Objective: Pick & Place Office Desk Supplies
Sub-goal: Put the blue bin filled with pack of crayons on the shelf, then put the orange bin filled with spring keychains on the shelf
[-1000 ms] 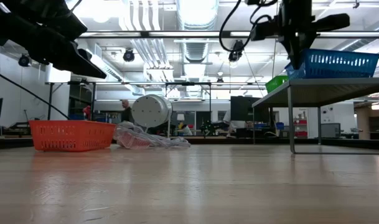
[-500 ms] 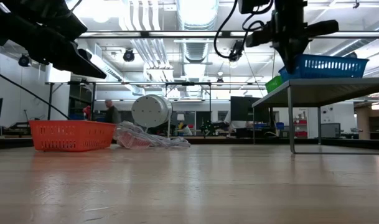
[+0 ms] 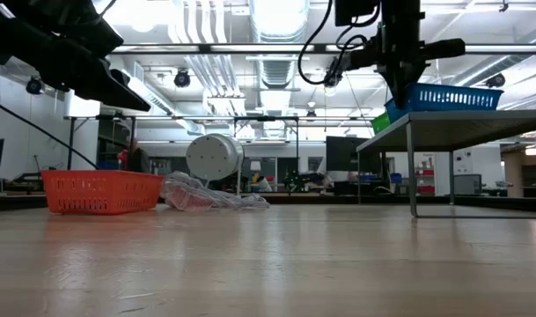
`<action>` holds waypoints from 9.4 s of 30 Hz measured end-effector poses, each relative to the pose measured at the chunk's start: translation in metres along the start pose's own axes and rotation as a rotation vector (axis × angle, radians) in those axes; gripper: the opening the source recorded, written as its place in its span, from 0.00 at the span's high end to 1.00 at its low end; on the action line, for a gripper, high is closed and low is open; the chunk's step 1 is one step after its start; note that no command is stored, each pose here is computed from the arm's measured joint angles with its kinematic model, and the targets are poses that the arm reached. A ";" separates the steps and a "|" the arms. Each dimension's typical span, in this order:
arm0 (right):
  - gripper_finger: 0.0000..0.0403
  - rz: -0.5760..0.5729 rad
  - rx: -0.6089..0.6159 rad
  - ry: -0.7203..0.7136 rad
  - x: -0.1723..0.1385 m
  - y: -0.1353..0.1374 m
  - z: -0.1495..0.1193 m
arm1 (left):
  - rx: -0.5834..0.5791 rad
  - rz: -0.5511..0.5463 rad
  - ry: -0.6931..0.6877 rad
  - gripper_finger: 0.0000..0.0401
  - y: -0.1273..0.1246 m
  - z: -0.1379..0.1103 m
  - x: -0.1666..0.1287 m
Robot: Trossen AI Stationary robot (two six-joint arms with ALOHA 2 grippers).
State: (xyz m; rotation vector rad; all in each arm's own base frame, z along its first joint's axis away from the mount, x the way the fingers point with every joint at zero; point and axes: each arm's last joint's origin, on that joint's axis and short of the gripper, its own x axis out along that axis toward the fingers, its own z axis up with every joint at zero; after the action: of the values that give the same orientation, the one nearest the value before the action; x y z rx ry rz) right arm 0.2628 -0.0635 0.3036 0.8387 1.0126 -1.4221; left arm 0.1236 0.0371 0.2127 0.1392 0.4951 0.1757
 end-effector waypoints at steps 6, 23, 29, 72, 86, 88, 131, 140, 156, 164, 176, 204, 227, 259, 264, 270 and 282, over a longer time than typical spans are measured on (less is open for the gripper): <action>0.98 0.010 -0.010 0.012 0.002 0.001 0.001 | 0.000 0.000 0.000 0.47 0.000 0.000 0.000; 0.98 0.038 -0.023 0.043 0.007 0.006 -0.001 | 0.000 0.000 0.000 0.47 0.000 0.000 0.000; 0.95 0.037 -0.024 0.046 0.007 0.006 -0.002 | 0.000 0.000 0.000 0.47 0.000 0.000 0.000; 0.58 0.325 -0.369 -0.334 -0.086 0.017 0.000 | 0.000 0.001 0.000 0.47 0.000 0.000 0.000; 0.64 0.484 -0.905 -0.822 -0.088 0.071 -0.031 | 0.000 0.000 0.000 0.47 0.000 0.000 0.000; 0.64 0.574 -0.933 -0.857 -0.085 0.075 -0.025 | 0.000 0.000 0.000 0.47 0.000 0.000 0.000; 0.61 0.960 -0.856 -1.162 -0.072 -0.136 0.014 | 0.000 0.000 0.000 0.47 0.000 0.000 0.000; 0.64 0.966 -0.846 -1.176 -0.077 -0.138 0.016 | 0.000 0.000 0.000 0.47 0.000 0.000 0.000; 0.63 0.964 -0.850 -1.166 -0.076 -0.137 0.016 | 0.015 0.001 0.000 0.47 0.000 0.000 0.000; 0.65 0.963 -0.851 -1.166 -0.075 -0.137 0.016 | 0.177 0.008 0.001 0.47 0.000 0.000 0.000; 0.65 0.964 -0.849 -1.165 -0.075 -0.137 0.016 | -0.353 0.087 -0.165 0.47 0.006 0.016 -0.001; 0.65 0.964 -0.850 -1.165 -0.075 -0.136 0.015 | -0.142 0.212 0.819 0.47 0.046 0.006 0.082; 0.65 0.963 -0.850 -1.166 -0.075 -0.137 0.016 | -0.147 0.059 0.858 0.47 0.061 -0.016 0.089; 0.65 0.963 -0.851 -1.166 -0.075 -0.137 0.015 | -0.275 0.027 0.785 0.98 0.060 -0.032 0.091; 0.65 0.963 -0.851 -1.166 -0.075 -0.137 0.016 | -0.304 0.005 0.776 0.99 0.059 -0.032 0.091; 0.65 0.964 -0.849 -1.165 -0.075 -0.137 0.015 | -0.417 -0.034 0.790 0.99 0.055 -0.033 0.089; 0.65 0.963 -0.851 -1.166 -0.075 -0.137 0.015 | -0.786 -0.171 0.777 0.99 0.048 -0.031 0.088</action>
State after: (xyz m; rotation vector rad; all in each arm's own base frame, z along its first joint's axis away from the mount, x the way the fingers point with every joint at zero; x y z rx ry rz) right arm 0.1358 -0.0512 0.3946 -0.2200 0.1279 -0.3487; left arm 0.1779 0.1040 0.1536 -0.7676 1.1666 0.2439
